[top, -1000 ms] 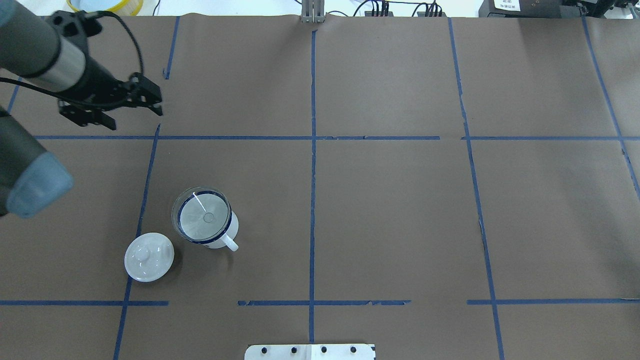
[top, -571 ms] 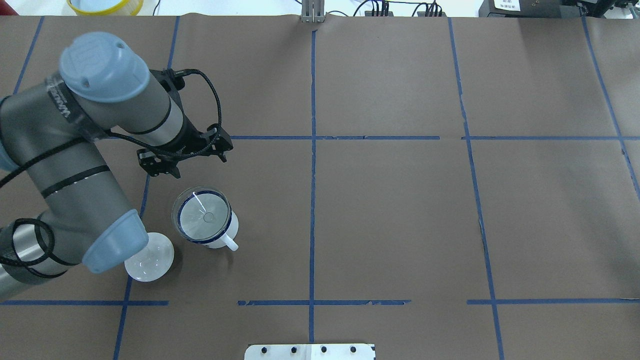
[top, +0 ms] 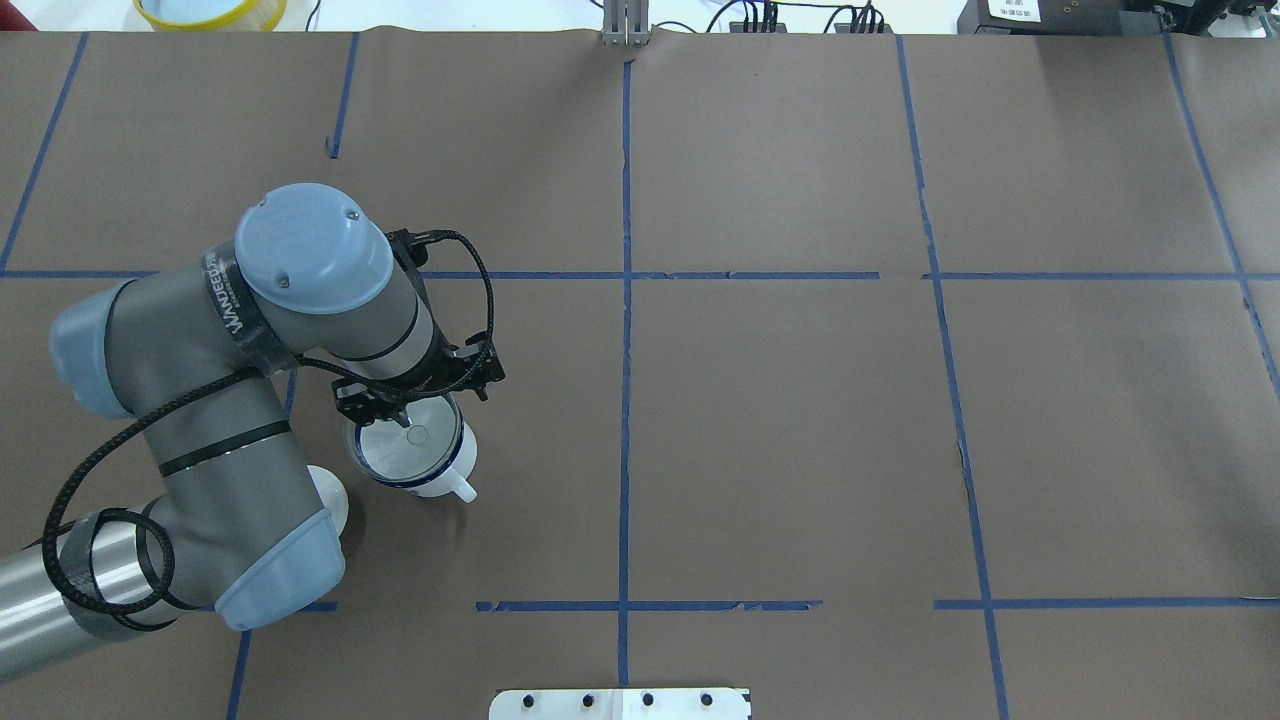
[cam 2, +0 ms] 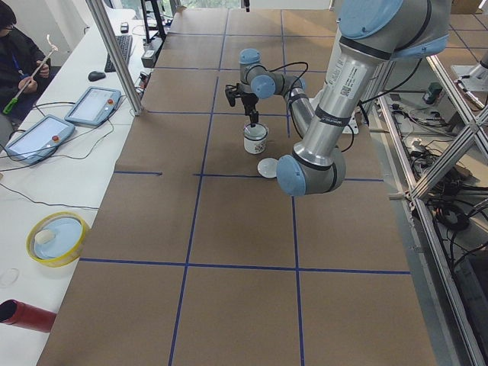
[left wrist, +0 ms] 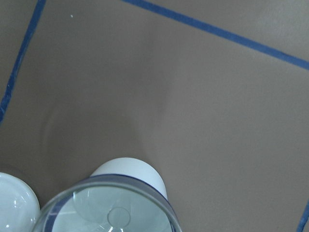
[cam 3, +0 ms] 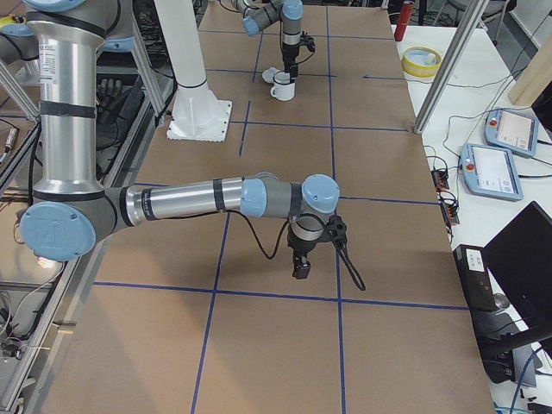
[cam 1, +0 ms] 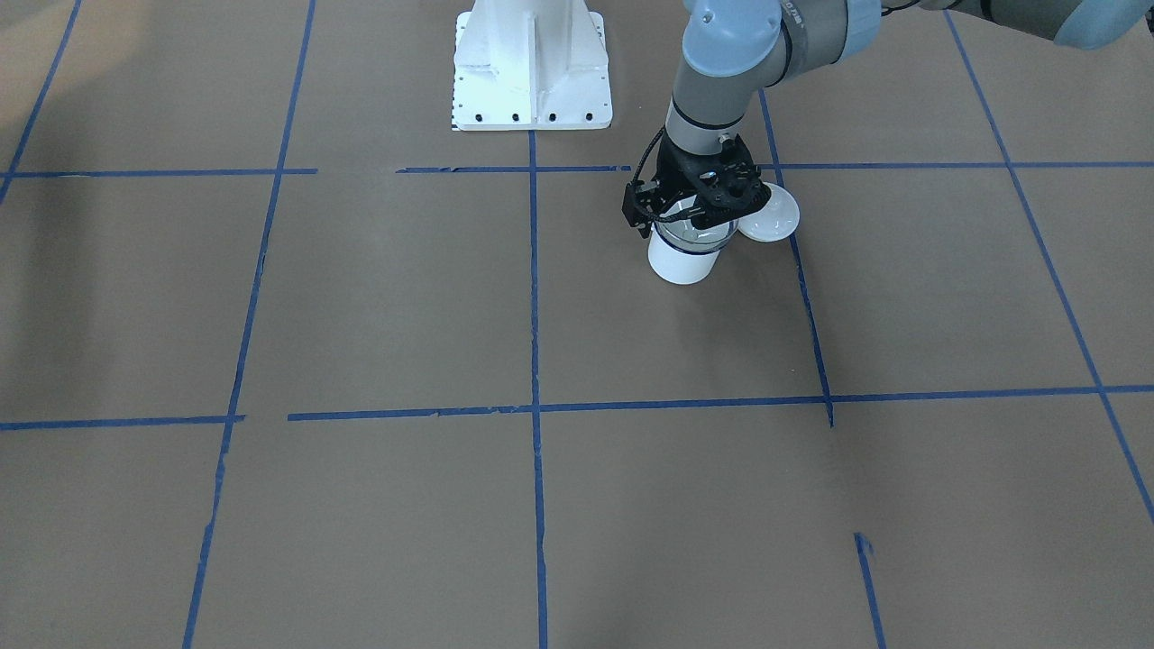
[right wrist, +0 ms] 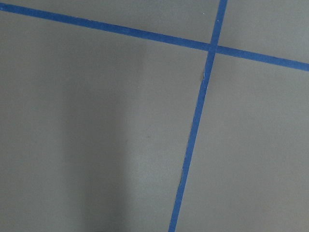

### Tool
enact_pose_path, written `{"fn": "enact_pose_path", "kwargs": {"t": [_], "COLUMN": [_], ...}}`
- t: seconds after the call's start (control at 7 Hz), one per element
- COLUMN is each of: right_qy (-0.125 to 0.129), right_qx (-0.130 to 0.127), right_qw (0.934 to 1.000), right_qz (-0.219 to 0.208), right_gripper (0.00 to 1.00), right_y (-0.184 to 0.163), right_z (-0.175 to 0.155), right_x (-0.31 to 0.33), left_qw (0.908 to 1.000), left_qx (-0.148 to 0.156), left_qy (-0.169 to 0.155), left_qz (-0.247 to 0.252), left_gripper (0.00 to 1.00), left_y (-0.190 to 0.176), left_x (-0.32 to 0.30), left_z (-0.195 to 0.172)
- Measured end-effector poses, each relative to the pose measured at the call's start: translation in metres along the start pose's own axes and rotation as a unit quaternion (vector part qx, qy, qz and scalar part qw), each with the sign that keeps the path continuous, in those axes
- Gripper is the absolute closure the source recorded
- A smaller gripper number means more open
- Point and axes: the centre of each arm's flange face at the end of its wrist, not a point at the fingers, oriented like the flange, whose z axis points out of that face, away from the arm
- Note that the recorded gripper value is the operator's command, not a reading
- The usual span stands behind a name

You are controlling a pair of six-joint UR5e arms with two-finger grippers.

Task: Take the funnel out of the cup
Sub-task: 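Move the left gripper down over the clear glass funnel in the mug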

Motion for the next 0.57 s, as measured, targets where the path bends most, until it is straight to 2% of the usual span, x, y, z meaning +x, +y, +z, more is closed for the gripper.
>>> {"fn": "enact_pose_path", "kwargs": {"t": [0.14,0.29,0.43,0.57], "right_qy": [0.0,0.0,0.0,0.0], "right_qx": [0.0,0.0,0.0,0.0], "right_qw": [1.0,1.0,1.0,1.0], "right_qz": [0.0,0.0,0.0,0.0], "right_gripper": [0.0,0.0,0.0,0.0], "right_y": [-0.0001,-0.0004,-0.0006,-0.0005], "right_z": [-0.0001,-0.0001,-0.0001,-0.0001], "right_x": [0.0,0.0,0.0,0.0], "left_qw": [1.0,1.0,1.0,1.0], "left_qx": [-0.001,-0.002,-0.002,-0.002], "left_qy": [-0.002,-0.003,-0.002,-0.001], "left_qz": [0.001,0.002,0.003,0.004], "left_gripper": [0.52,0.94,1.0,1.0], "left_y": [0.0028,0.0043,0.0048,0.0054], "left_x": [0.0006,0.0015,0.0025,0.0038], "left_z": [0.0032,0.0048,0.005,0.0039]}}
